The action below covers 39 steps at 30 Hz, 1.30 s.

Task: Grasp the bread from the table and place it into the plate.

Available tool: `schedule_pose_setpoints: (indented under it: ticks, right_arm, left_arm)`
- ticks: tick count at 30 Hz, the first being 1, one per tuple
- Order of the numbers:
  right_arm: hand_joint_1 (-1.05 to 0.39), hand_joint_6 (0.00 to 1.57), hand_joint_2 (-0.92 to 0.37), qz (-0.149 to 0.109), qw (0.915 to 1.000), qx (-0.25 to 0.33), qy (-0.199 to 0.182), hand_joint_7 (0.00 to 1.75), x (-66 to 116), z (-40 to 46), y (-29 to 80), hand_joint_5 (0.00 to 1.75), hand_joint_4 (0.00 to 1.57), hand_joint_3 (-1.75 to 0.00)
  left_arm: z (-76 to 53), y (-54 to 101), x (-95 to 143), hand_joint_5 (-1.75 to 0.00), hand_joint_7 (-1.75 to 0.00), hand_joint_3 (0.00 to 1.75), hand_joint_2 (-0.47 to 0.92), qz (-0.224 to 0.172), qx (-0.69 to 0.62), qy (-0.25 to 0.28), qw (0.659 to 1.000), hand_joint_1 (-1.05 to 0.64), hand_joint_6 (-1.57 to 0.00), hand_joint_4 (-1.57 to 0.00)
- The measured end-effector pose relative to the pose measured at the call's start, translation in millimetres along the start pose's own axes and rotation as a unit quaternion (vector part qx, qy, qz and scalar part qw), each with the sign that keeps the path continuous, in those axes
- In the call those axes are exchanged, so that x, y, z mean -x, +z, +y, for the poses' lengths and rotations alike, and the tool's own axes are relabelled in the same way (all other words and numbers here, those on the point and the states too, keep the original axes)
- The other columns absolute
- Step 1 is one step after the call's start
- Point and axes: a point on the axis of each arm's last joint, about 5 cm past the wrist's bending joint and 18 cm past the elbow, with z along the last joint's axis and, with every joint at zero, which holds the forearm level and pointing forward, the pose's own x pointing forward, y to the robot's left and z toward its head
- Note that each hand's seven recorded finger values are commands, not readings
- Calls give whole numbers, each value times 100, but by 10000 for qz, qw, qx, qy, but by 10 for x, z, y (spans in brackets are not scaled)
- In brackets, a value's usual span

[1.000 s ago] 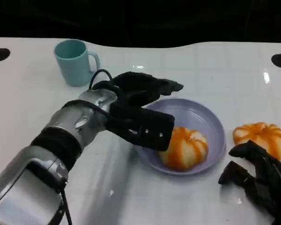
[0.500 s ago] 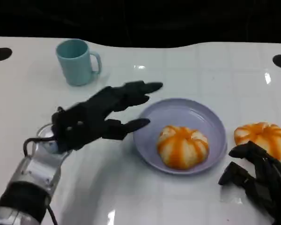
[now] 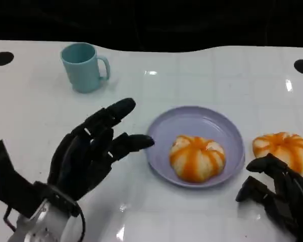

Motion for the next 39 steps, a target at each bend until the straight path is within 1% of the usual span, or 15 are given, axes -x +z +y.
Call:
schedule_pose_setpoints:
  ticks: [1, 2, 3, 4, 5, 7, 13, 17, 21, 28, 32, 33, 39]
  right_arm:
    - [-53, 61, -92, 0, 10000, -6, -6, 118, 0, 3, -1, 159, 61, -17]
    - [-52, 61, -92, 3, 10000, -13, -13, 118, 2, 5, -2, 159, 61, -18]
    - [-52, 61, -92, 7, 10000, -15, -17, 118, 2, 7, -1, 159, 61, -18]
    - [-52, 61, -92, 12, 10000, -15, -16, 118, 1, 9, -1, 159, 61, -18]
    - [-52, 62, -92, 16, 10000, -15, -18, 118, 4, 9, -1, 158, 61, -19]
    - [-52, 62, -92, 25, 10000, -19, -15, 118, 6, 11, -1, 158, 61, -18]
    - [-51, 62, -92, 22, 10000, -27, -39, 117, 19, 20, -6, 157, 62, -19]
    - [-52, 62, -92, 56, 10000, -61, -43, 117, 18, 26, -4, 157, 62, -18]
    - [-52, 63, -92, 80, 9999, -75, -53, 117, 21, 28, -1, 157, 62, -17]
    - [-53, 64, -92, 91, 9999, -71, -72, 116, 41, 31, -5, 158, 62, -16]
    - [-53, 64, -92, 90, 9999, -62, -74, 116, 47, 31, -5, 158, 62, -16]
    - [-55, 65, -92, 90, 9999, -60, -74, 118, 48, 32, -5, 158, 63, -14]
    - [-56, 65, -92, 107, 9998, 27, -170, 119, 46, 55, 2, 157, 63, -13]
  left_arm:
    - [-15, -24, 35, -158, -83, 37, 92, -1, 128, 123, 9998, -57, -79, -71]
    - [-29, -49, 72, -168, -112, 37, 92, -5, 242, 255, 9994, -56, -72, -72]
    - [-38, -73, 106, -171, -124, 37, 92, 28, 381, 348, 9987, -56, -68, -73]
    - [-42, -88, 146, -173, -131, 38, 92, 82, 502, 398, 9979, -56, -66, -73]
    - [-40, -99, 178, -174, -145, 38, 92, 145, 592, 442, 9972, -55, -65, -76]
    - [-35, -116, 240, -174, -156, 38, 92, 249, 670, 520, 9961, -55, -65, -78]
    - [-8, -166, 374, -175, -168, 30, 92, 461, 843, 704, 9929, -55, -60, -80]
    - [-6, -165, 417, -175, -169, 30, 92, 476, 858, 758, 9923, -54, -60, -81]
    - [-2, -180, 458, -175, -173, 34, 92, 498, 870, 824, 9915, -52, -59, -81]
    - [1, -191, 477, -175, -175, 33, 92, 559, 781, 876, 9915, -52, -57, -80]
    - [-2, -197, 481, -175, -175, 34, 92, 528, 709, 895, 9921, -52, -57, -80]
    - [-4, -202, 482, -175, -175, 33, 92, 528, 715, 898, 9920, -53, -57, -80]
    - [3, -212, 489, -175, -173, 33, 92, 511, 712, 848, 9925, -53, -59, -80]
